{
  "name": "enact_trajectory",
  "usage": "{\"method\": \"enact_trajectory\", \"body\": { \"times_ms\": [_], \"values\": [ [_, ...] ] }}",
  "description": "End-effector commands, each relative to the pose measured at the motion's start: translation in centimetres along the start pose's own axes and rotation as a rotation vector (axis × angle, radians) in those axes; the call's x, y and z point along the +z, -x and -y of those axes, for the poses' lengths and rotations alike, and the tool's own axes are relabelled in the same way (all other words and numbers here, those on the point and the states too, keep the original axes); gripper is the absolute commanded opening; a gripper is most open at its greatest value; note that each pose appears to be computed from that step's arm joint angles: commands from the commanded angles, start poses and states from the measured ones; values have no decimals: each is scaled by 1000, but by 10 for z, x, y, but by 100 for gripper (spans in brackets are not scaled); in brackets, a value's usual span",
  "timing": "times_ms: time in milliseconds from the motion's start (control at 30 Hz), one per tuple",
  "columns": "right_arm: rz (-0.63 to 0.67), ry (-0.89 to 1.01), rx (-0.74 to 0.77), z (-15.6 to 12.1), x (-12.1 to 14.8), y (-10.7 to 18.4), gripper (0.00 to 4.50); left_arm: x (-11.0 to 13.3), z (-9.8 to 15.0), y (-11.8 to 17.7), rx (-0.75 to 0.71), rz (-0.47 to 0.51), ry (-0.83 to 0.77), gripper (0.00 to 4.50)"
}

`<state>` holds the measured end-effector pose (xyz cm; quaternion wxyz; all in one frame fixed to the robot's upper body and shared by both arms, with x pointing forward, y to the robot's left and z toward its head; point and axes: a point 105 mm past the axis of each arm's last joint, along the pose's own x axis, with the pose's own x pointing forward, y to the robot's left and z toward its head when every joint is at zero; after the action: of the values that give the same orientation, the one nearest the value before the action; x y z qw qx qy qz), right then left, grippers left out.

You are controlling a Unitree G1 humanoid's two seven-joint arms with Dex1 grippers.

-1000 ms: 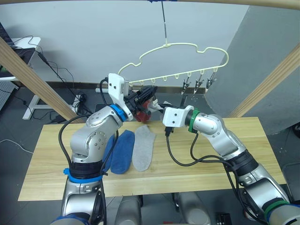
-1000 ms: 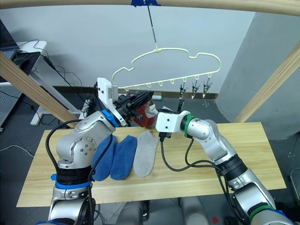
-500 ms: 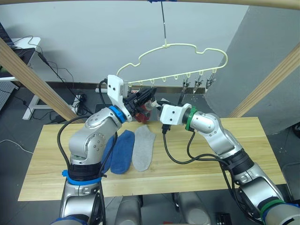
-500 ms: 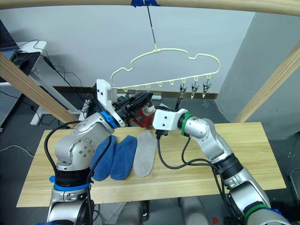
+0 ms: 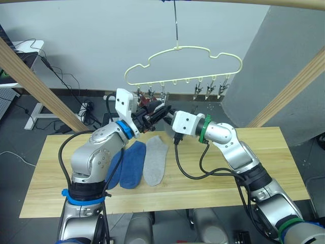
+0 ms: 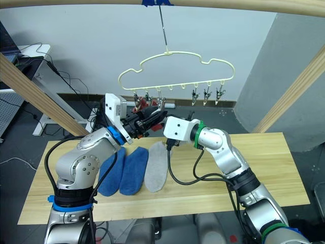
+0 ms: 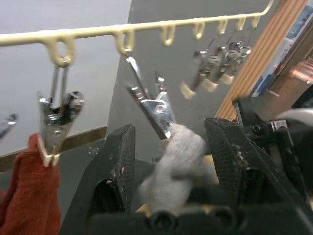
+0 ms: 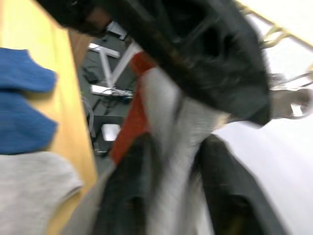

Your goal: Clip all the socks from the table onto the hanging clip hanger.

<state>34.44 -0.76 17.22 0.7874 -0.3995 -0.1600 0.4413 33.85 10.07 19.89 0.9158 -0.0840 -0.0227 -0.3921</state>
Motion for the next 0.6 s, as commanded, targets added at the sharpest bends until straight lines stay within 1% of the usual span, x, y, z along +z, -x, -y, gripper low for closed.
{"method": "enact_trajectory", "body": {
  "times_ms": [33, 133, 233, 300, 333, 400, 467, 533, 600],
  "values": [
    [42, 23, 16, -2, 15, 5, 256, 8, 8, 3, -23, 26, -46, 249],
    [28, 10, 46, -10, 12, 15, 256, 6, 10, 5, -37, 10, -76, 249],
    [2, -32, 62, -17, 8, 36, 256, 3, 15, 11, -74, -17, -136, 249],
    [-22, -78, 57, -19, 5, 50, 256, 0, 17, 16, -107, -47, -218, 249],
    [-33, -102, 52, -19, 4, 58, 256, -3, 19, 18, -126, -66, -284, 249],
    [-50, -165, 30, -18, 3, 72, 256, -4, 25, 21, -179, -78, -363, 249],
    [-57, -276, -78, -6, 2, 84, 256, 0, 34, 21, -233, -61, -389, 249],
    [-51, -370, -224, 14, 2, 93, 256, 6, 41, 20, -277, -41, -384, 249],
    [-39, -457, -310, 28, 5, 97, 256, 12, 43, 19, -300, -28, -375, 249]
  ]
}}
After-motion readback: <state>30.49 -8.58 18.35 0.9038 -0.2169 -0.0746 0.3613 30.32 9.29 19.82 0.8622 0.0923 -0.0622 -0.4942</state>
